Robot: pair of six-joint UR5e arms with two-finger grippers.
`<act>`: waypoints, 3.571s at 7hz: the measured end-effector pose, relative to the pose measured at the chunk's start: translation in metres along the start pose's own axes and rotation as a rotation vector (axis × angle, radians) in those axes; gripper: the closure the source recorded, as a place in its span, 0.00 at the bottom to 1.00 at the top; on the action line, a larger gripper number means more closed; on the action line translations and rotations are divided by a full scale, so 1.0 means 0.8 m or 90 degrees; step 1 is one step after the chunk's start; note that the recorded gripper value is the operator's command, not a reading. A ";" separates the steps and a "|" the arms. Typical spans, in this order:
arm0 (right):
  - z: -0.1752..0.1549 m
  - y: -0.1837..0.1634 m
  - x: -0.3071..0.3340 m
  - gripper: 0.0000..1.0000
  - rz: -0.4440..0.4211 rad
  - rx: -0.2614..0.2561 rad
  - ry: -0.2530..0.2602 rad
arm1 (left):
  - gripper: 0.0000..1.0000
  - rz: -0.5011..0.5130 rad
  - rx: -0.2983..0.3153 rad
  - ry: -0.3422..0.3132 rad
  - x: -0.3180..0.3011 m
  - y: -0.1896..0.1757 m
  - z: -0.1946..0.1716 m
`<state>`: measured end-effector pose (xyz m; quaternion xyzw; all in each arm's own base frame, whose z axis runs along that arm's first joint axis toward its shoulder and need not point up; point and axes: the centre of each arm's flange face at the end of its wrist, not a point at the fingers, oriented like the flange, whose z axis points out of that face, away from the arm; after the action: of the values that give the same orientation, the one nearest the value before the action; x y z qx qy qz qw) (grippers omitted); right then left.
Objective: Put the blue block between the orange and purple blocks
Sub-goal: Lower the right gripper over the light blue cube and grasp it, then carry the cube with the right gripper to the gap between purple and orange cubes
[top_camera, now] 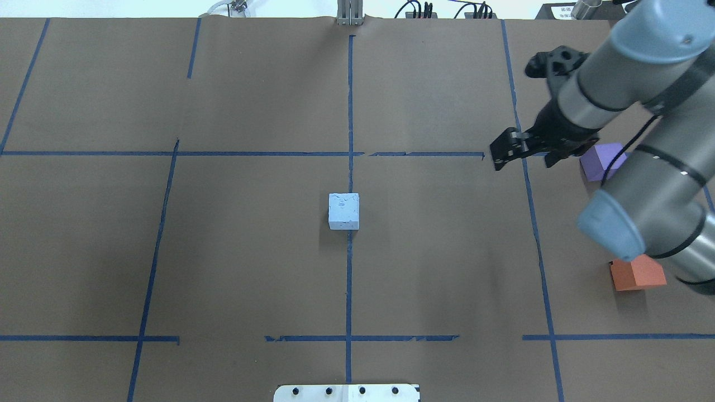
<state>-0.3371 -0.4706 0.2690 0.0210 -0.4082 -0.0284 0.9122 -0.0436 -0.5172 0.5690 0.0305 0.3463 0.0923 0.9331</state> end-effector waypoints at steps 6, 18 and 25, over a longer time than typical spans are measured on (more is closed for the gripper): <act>0.107 0.017 -0.310 0.00 0.084 0.025 0.039 | 0.00 -0.019 0.002 0.002 -0.054 0.079 0.020; 0.207 -0.013 -0.326 0.87 0.081 0.008 0.089 | 0.00 -0.036 -0.001 0.003 -0.055 0.084 0.024; 0.109 0.025 0.184 0.86 0.007 0.003 0.081 | 0.00 -0.042 0.001 0.003 -0.054 0.082 0.022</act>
<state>-0.3033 -0.4621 0.4379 0.0226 -0.3493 -0.0212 0.9365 -0.0739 -0.4614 0.6177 0.0195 0.3495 0.0614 0.9347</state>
